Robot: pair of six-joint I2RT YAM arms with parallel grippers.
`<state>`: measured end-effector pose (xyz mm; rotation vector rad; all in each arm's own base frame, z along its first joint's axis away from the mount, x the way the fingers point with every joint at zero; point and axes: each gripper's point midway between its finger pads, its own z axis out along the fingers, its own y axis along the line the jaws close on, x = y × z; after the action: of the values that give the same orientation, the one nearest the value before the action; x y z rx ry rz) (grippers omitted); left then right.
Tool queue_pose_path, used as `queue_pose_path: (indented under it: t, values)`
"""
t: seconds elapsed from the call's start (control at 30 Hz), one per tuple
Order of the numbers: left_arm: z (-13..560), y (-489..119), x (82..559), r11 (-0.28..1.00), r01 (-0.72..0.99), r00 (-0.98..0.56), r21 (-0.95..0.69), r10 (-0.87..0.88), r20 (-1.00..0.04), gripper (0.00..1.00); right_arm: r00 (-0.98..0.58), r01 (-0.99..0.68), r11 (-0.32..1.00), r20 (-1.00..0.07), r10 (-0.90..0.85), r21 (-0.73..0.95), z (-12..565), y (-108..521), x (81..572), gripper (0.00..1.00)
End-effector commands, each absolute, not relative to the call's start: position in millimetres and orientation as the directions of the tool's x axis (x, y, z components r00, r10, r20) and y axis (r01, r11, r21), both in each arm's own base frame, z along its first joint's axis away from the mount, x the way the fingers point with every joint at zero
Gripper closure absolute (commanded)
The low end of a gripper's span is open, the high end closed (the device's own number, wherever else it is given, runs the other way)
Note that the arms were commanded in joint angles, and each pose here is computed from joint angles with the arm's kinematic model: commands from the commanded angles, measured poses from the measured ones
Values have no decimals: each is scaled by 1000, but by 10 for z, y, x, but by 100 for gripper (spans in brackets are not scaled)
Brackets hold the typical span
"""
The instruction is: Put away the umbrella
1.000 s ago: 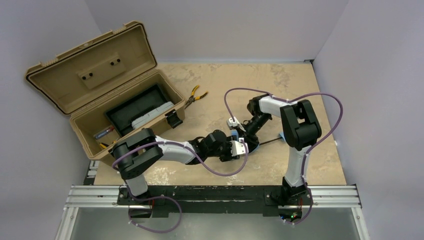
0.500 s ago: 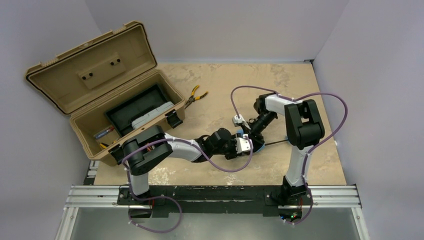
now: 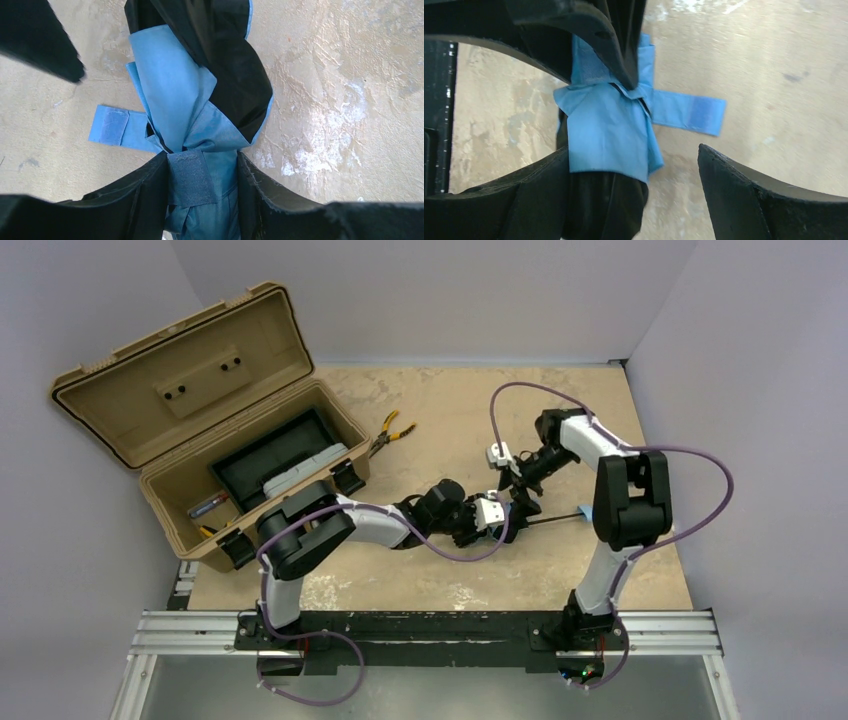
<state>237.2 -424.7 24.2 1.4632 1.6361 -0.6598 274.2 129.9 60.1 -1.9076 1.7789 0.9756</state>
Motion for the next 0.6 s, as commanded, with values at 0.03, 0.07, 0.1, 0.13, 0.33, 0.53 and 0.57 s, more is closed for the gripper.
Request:
queue_pose_path:
  t: [0.03, 0.07, 0.1, 0.13, 0.33, 0.53, 0.57]
  values:
    - [-791, -3398, 1916, 199, 975, -219, -97, 802, -555, 100, 70, -996, -85, -741, -668, -18, 1028, 1098, 3187, 14]
    - [-787, -3404, 1917, 197, 975, -222, -106, 801, -555, 100, 92, -995, -81, -741, -665, -51, 1096, 1061, 3214, 13]
    - [-786, -3405, 1919, 196, 974, -226, -115, 801, -554, 100, 130, -991, -91, -740, -660, -93, 1169, 1046, 3222, 13]
    - [-782, -3407, 1923, 196, 973, -233, -126, 800, -553, 100, 177, -984, -98, -737, -652, -149, 1251, 990, 3210, 11]
    - [-778, -3412, 1954, 195, 961, -272, -196, 791, -548, 100, 471, -882, -288, -672, -572, -374, 1292, 1011, 2824, 1]
    - [-781, -3394, 1976, 216, 936, -335, -277, 784, -523, 100, 539, -842, -335, -641, -547, -422, 1099, 1059, 2574, 1]
    - [-788, -3401, 1980, 218, 932, -343, -288, 783, -518, 100, 542, -840, -332, -633, -553, -429, 1051, 1059, 2565, 1]
